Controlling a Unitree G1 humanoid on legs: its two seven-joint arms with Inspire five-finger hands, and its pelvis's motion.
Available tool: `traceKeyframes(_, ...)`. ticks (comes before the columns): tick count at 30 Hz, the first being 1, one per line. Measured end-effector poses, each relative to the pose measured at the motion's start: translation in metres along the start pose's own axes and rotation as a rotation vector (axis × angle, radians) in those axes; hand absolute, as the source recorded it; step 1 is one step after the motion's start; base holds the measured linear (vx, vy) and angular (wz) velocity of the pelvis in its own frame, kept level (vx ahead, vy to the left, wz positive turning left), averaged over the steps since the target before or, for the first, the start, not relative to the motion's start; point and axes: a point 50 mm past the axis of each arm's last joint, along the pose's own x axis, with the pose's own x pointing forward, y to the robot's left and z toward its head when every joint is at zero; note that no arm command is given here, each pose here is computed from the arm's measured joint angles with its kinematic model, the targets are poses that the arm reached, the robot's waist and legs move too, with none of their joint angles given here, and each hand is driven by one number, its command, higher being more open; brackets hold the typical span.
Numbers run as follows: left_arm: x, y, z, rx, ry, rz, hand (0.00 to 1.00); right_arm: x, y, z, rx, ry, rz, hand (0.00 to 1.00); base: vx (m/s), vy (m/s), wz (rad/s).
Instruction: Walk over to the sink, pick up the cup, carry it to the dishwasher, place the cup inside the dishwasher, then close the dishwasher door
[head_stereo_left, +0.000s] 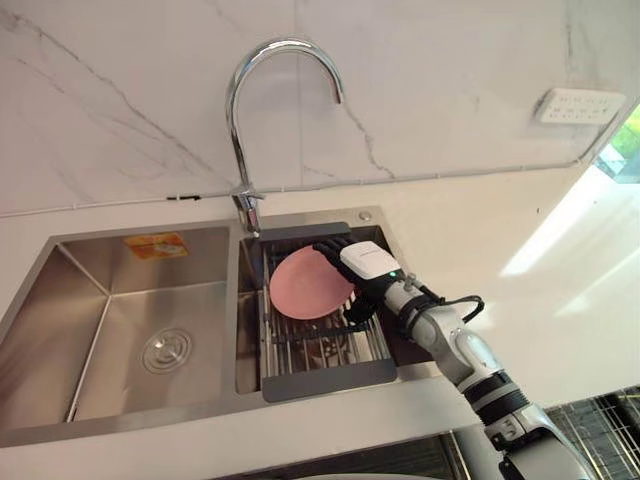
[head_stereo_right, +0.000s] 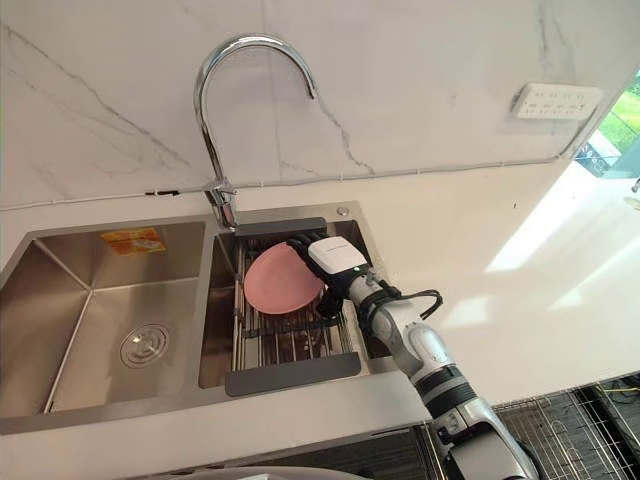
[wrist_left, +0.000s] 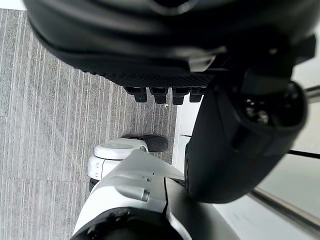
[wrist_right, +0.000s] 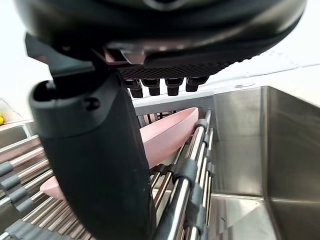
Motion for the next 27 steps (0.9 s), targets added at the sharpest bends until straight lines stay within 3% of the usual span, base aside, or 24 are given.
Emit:
traceKeyframes(13, 0.001, -0.004, 0.001, -0.011, -0.028, -0.002, 1.0, 0.006, 0.005, 0.005, -0.111, -0.07, -0.081, 1.0, -0.02, -0.007, 0.01)
traceKeyframes(14, 0.001, -0.004, 0.001, -0.012, -0.032, -0.001, 1.0, 0.007, 0.006, 0.005, -0.126, -0.078, -0.091, 0.0, -0.03, -0.011, 0.01)
traceKeyframes(23, 0.001, -0.004, 0.003, -0.036, -0.064, 0.001, 1.0, 0.006, 0.023, 0.004, -0.236, -0.112, -0.059, 0.0, -0.03, -0.01, 0.04)
traceKeyframes(27, 0.001, -0.006, 0.005, -0.036, -0.069, -0.002, 1.0, 0.009, 0.018, 0.005, -0.248, -0.11, -0.12, 0.0, 0.0, 0.0, 0.0)
